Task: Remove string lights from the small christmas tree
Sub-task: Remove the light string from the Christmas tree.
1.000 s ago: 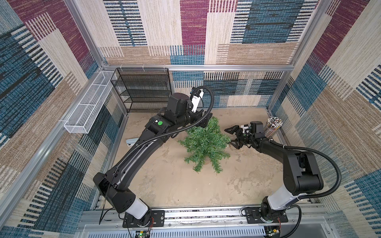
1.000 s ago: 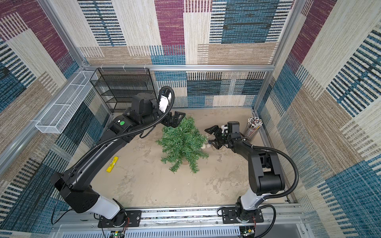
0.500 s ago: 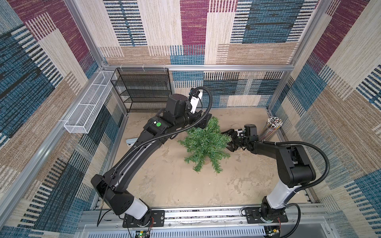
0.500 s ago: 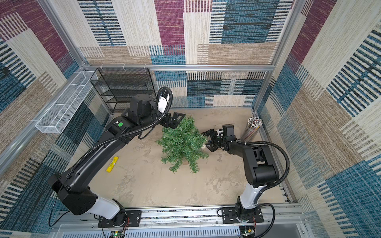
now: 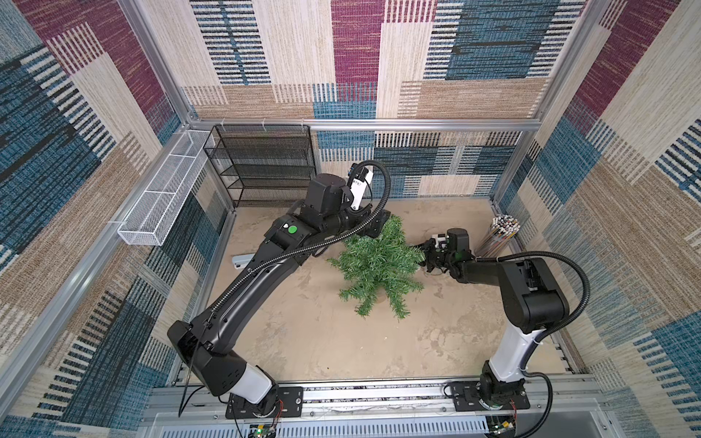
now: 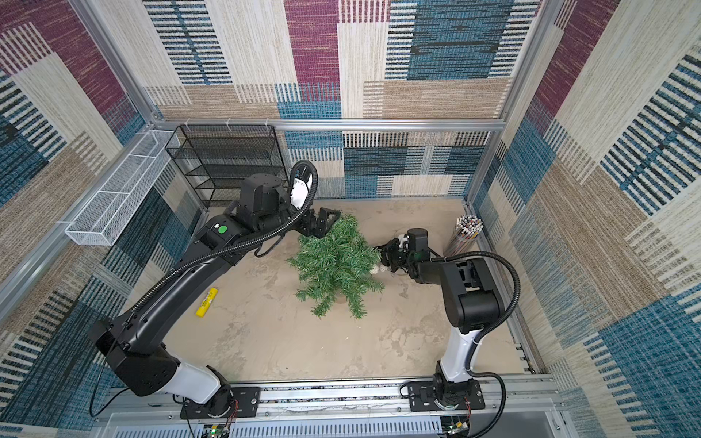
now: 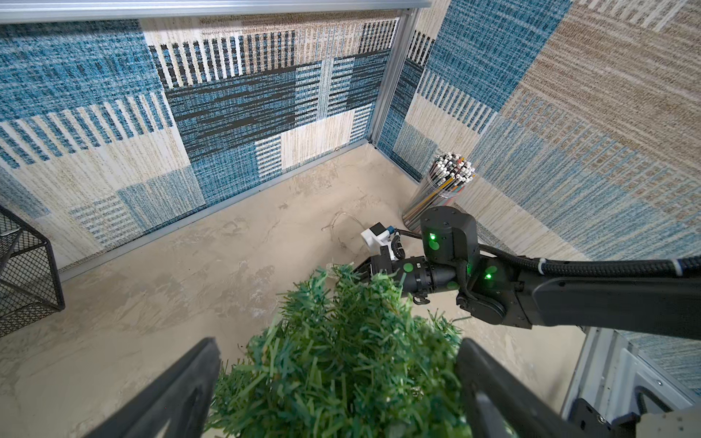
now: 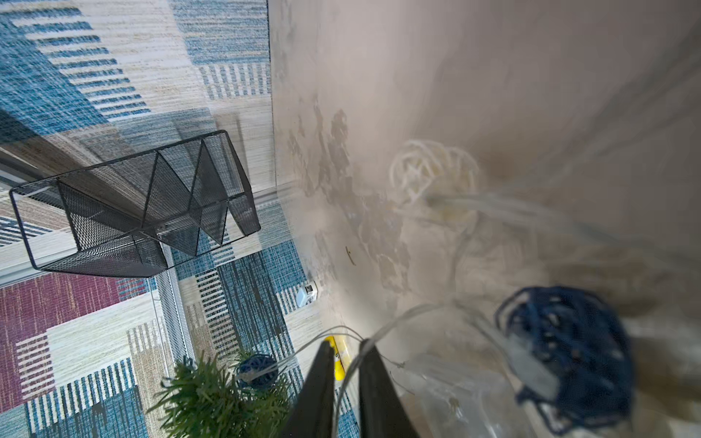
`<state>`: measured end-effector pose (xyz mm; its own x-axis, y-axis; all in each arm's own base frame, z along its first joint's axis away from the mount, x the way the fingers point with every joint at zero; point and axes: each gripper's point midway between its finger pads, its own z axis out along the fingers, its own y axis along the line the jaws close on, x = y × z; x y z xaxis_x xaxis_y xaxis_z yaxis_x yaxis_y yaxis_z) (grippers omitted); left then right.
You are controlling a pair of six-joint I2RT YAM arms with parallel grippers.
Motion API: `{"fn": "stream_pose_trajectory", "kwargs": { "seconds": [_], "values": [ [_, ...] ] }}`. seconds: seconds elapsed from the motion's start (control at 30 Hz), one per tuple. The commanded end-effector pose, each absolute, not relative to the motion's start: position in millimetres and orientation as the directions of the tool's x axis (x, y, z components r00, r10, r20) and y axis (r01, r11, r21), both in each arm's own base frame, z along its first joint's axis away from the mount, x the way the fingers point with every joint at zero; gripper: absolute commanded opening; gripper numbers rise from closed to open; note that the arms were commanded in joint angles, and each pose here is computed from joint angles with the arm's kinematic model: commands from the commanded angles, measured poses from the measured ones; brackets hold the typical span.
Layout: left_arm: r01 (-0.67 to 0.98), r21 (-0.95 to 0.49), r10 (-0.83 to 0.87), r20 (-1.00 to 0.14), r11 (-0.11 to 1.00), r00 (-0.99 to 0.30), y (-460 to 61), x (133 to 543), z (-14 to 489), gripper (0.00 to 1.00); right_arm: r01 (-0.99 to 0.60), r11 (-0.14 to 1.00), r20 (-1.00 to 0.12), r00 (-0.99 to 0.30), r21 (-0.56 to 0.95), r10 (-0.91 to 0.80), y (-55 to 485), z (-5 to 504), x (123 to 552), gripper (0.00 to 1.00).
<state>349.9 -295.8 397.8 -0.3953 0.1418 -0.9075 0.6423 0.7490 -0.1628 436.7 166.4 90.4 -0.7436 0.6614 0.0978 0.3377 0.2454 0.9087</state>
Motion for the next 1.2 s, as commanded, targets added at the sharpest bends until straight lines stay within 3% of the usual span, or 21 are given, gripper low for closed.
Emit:
{"fn": "stream_pose_trajectory", "kwargs": {
  "seconds": [0.0,0.37,0.73,0.97,1.17],
  "values": [
    [0.634,-0.179,0.113,-0.913,0.752,-0.392,-295,351,403,0.99,0.235,0.225,0.021,-0.734,0.946,0.679,165,112,449,0.00],
    [0.626,-0.204,0.107,-0.900,0.752,-0.422,-298,354,395,0.98,0.117,0.264,-0.092,-0.742,0.957,0.664,160,147,452,0.00],
    [0.626,-0.185,0.128,-0.898,0.758,-0.421,-298,358,391,0.98,0.055,0.458,-0.286,-0.714,0.887,0.639,146,178,449,0.00],
    [0.629,-0.186,0.136,-0.894,0.754,-0.428,-299,357,387,0.98,0.057,0.539,-0.351,-0.701,0.840,0.621,137,180,444,0.00],
    [0.628,-0.183,0.135,-0.896,0.757,-0.424,-296,354,388,0.98,0.097,0.650,-0.439,-0.662,0.753,0.607,110,175,464,0.00]
  ]
}}
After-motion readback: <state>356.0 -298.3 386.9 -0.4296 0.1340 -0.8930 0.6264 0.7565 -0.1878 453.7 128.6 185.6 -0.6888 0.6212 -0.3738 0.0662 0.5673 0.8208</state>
